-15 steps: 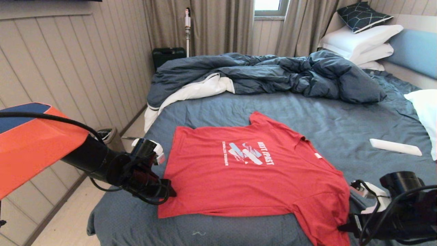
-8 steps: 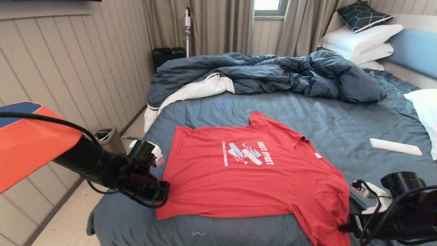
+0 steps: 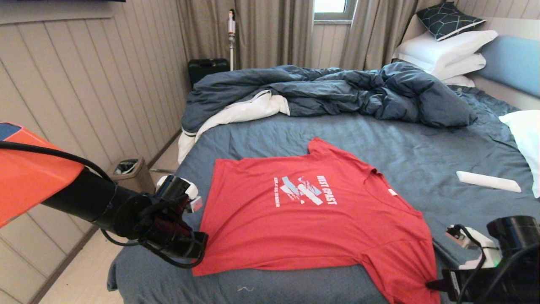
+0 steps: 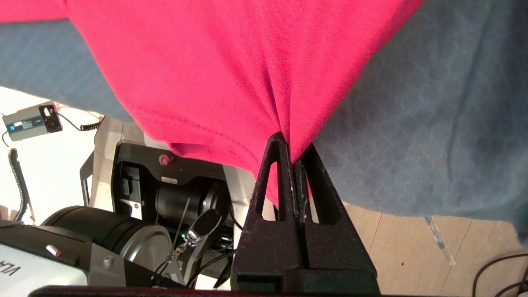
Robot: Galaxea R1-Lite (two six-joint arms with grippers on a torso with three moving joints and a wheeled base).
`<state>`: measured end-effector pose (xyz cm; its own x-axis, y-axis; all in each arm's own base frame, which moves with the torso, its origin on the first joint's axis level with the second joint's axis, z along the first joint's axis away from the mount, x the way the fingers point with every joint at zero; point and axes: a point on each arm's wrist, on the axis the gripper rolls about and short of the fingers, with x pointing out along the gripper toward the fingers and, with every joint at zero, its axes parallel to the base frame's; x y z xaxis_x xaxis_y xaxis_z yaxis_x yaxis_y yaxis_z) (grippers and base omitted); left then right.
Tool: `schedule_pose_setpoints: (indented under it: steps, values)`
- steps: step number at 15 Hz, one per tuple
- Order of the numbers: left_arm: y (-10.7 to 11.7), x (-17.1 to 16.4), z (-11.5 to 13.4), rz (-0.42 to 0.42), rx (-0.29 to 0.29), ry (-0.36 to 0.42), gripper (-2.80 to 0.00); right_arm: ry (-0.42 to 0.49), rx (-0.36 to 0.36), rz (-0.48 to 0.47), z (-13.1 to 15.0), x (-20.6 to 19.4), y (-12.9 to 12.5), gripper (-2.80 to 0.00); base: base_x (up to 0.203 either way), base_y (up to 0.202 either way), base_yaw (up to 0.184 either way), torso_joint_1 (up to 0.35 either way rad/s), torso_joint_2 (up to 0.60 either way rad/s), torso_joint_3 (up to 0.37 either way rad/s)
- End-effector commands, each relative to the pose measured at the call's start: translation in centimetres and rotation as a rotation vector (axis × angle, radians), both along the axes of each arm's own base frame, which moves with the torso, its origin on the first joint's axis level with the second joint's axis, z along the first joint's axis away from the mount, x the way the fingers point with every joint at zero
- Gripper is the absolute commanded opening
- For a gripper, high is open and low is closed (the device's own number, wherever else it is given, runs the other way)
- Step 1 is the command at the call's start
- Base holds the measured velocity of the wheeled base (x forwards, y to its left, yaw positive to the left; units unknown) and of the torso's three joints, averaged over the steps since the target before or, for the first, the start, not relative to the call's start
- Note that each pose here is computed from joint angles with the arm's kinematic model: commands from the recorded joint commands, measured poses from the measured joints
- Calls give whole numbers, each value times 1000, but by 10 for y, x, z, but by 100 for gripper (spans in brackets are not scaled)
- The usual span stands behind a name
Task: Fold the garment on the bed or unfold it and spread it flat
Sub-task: Fold the red T-shirt
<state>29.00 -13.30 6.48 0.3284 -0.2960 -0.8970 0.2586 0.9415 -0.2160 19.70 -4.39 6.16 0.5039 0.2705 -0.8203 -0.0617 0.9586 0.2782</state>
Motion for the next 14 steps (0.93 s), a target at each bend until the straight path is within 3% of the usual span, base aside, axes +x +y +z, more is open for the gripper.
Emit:
schedule_pose_setpoints:
  steps: [1,8,14]
  values:
    - [-1,-5,3,-8,-3,-2,-280,-32,-9,0,8,-11,2,-280,0,0,0,0,0,0]
    - [7,-23,8,-43,14,-6,-280,-6,-14,-20,24,-47,7,-280,0,0,0,0,0,0]
    - [15,-39,14,-61,23,-8,-280,-2,-37,-47,21,-62,1,-280,0,0,0,0,0,0]
